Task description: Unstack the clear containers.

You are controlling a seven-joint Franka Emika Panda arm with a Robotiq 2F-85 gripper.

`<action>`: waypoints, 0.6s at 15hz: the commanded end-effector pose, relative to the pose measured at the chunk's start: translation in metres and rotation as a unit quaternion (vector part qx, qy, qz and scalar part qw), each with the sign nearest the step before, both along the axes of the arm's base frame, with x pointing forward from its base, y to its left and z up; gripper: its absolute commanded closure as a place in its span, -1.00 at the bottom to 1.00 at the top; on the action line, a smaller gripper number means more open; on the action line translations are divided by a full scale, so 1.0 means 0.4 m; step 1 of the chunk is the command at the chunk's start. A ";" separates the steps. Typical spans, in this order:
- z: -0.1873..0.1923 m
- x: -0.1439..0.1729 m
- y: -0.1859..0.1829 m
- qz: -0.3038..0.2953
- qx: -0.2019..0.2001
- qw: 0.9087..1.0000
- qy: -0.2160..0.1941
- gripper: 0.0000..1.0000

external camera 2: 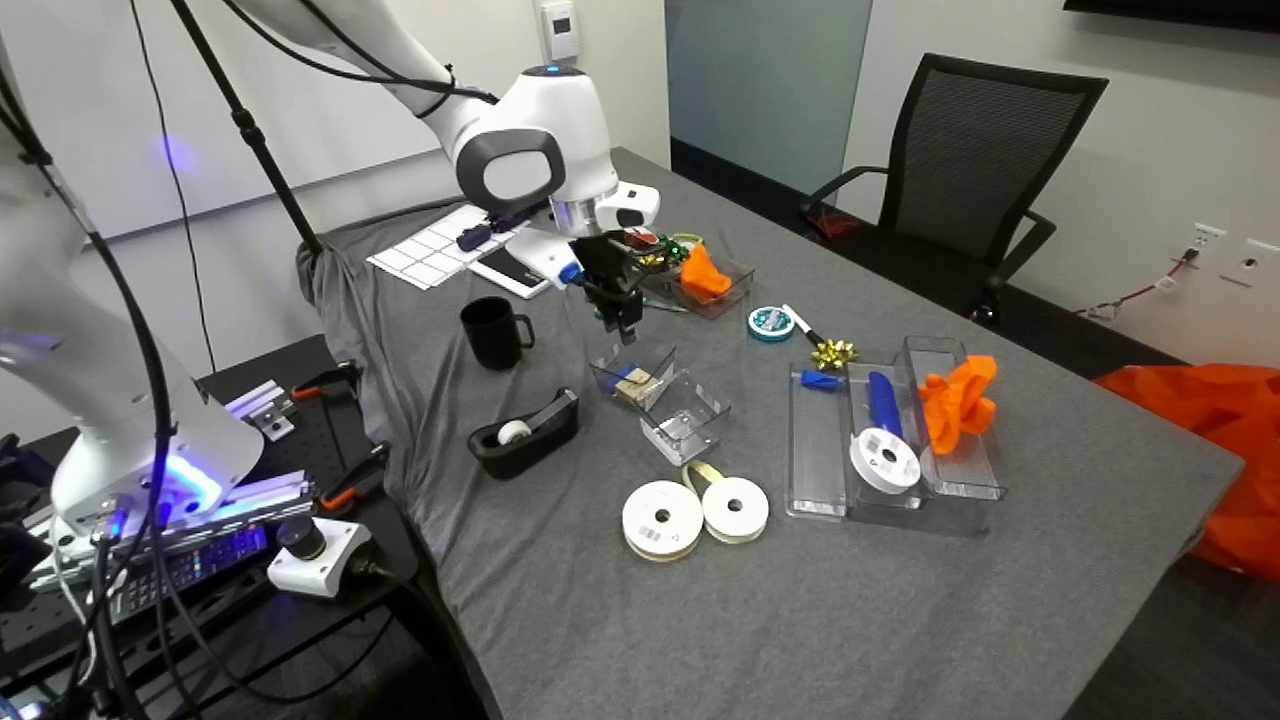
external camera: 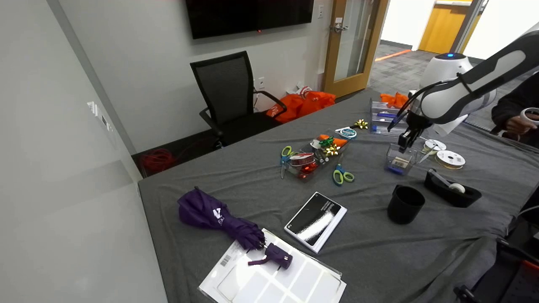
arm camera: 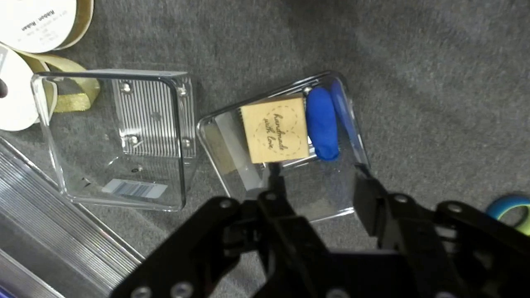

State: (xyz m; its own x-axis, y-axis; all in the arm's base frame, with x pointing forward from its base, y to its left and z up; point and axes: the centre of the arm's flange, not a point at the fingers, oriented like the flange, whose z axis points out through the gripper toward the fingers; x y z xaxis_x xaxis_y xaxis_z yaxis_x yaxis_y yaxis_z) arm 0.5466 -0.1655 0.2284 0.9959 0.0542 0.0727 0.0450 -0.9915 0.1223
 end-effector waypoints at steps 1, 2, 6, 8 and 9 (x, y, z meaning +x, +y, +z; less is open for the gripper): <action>0.051 -0.021 -0.022 0.010 0.009 1.000 0.000 -0.54; 0.071 -0.028 -0.028 0.012 0.011 1.000 -0.002 -0.70; 0.168 -0.053 -0.061 0.018 0.032 0.999 -0.005 -1.00; 0.213 -0.067 -0.081 0.021 0.044 0.999 -0.005 -1.00; 0.233 -0.075 -0.090 0.020 0.050 0.999 -0.004 -1.00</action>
State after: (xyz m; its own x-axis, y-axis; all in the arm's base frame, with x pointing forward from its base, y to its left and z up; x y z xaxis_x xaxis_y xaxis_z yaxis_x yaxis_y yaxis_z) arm 0.5345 -0.1908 0.2953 0.9926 0.0727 0.0971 0.0664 -0.9956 0.0663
